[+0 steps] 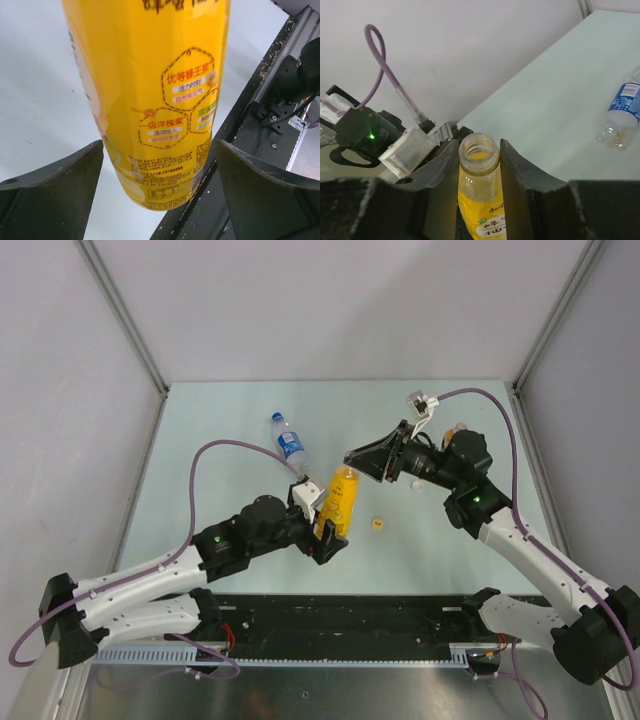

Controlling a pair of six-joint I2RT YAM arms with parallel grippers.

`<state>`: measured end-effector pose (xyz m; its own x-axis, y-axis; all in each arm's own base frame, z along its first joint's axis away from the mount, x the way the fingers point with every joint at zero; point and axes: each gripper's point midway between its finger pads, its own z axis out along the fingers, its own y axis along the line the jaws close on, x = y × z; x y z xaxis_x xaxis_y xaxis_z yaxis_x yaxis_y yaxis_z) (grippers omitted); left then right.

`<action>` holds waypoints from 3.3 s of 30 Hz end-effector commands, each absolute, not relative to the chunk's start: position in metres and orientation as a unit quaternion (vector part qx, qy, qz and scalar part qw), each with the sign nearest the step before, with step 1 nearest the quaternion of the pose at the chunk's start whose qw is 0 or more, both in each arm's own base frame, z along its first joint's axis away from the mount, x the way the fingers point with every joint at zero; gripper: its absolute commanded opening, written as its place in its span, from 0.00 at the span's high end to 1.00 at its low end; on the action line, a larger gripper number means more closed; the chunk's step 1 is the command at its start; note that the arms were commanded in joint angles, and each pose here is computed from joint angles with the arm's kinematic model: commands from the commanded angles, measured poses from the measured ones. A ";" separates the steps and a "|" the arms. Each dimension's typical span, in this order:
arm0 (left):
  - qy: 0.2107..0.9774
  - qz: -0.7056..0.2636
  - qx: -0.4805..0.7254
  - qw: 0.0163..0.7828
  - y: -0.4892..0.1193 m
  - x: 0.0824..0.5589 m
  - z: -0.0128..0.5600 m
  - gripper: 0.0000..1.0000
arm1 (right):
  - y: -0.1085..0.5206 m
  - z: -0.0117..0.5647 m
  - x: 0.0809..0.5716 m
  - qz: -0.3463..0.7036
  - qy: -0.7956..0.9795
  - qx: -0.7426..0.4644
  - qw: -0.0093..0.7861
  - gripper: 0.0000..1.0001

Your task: Unscrew the bottle caps

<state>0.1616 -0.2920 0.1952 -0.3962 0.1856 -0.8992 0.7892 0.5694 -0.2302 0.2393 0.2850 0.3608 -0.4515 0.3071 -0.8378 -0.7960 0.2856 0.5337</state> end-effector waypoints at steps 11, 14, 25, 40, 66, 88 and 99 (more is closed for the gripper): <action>0.728 -0.344 0.254 0.536 -0.270 0.176 0.255 0.00 | 0.242 0.339 0.288 0.376 0.691 -0.162 0.596 1.00; 0.728 -0.342 0.252 0.538 -0.267 0.176 0.253 0.01 | 0.229 0.332 0.302 0.328 0.693 -0.150 0.624 1.00; 0.726 -0.349 0.275 0.525 -0.273 0.170 0.246 0.00 | 0.216 0.329 0.297 0.281 0.588 -0.201 0.731 1.00; 0.729 -0.346 0.289 0.514 -0.275 0.167 0.235 0.01 | 0.206 0.291 0.309 0.224 0.560 -0.209 0.770 1.00; 0.743 -0.332 0.263 0.519 -0.264 0.172 0.225 0.01 | 0.186 0.281 0.292 0.235 0.561 -0.167 0.776 0.07; 0.783 -0.294 0.189 0.515 -0.248 0.189 0.210 0.01 | 0.183 0.365 0.259 0.298 0.532 -0.160 0.776 0.02; 0.852 -0.277 0.131 0.425 -0.238 0.219 0.160 0.01 | 0.178 0.353 0.268 0.293 0.562 -0.154 0.758 0.02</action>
